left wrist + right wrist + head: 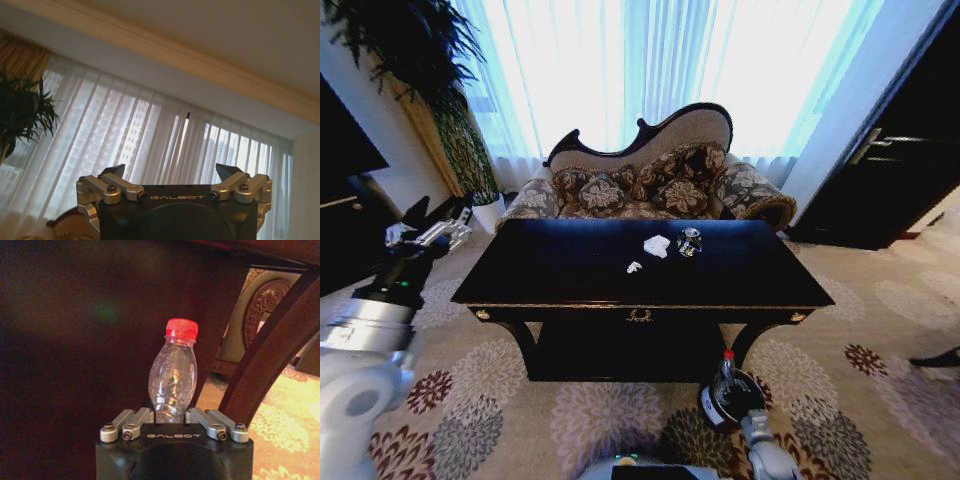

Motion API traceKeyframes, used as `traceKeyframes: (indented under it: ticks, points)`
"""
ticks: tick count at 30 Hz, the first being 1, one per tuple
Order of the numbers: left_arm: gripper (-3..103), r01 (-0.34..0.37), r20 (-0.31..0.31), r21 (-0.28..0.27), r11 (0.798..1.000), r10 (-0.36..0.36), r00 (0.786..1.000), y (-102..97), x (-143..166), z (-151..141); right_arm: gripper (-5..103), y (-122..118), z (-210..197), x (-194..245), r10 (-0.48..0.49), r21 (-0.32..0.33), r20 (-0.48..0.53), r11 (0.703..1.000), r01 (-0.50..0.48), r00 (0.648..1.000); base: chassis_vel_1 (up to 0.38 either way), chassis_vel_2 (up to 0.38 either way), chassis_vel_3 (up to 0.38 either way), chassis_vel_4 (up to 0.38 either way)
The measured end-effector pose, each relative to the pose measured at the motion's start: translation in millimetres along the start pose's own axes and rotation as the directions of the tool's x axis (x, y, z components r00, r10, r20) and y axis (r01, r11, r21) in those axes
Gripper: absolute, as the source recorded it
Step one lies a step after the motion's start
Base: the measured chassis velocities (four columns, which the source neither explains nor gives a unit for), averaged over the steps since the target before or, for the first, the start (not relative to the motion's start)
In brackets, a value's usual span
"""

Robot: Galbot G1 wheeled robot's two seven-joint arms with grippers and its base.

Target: Move to the front of the table and place the trash on the table into the trash bin.

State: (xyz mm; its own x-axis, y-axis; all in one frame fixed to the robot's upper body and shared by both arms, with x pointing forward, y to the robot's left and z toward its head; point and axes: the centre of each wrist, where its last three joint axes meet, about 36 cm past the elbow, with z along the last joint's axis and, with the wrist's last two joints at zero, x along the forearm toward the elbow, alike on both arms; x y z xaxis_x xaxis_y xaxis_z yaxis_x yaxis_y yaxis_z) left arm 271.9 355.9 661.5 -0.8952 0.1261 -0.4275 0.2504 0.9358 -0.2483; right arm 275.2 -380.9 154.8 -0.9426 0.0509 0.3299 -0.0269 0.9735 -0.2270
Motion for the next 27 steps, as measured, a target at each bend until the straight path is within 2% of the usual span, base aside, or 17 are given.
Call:
traceKeyframes:
  ticks: [4,13,20,27]
  points:
    - [100,-0.002,-0.002,-0.003,1.0,0.002,1.0,2.7,2.4,-12.1,22,-18.7,1.4,-19.1,0.019,0.026,-0.044,0.999,-0.018,0.999,0.0,0.0,0.0,0.0]
    - [100,-0.038,0.014,-0.026,0.999,0.038,0.999,2.7,-2.0,-30.6,22,-38.4,-7.0,-57.8,0.098,0.037,-0.12,0.995,-0.094,0.988,0.0,0.0,0.0,0.0]
    - [100,-0.025,0.016,-0.022,0.999,0.025,1.0,13.8,-8.4,-31.3,22,-49.5,9.4,-63.0,0.152,0.049,-0.184,0.988,-0.146,0.971,0.0,0.0,0.0,0.0]
    - [100,-0.05,0.021,-0.02,0.999,0.051,0.998,14.1,-18.1,-30.3,22,-51.7,17.1,-60.0,0.18,0.04,-0.221,0.984,-0.175,0.959,0.0,0.0,0.0,0.0]
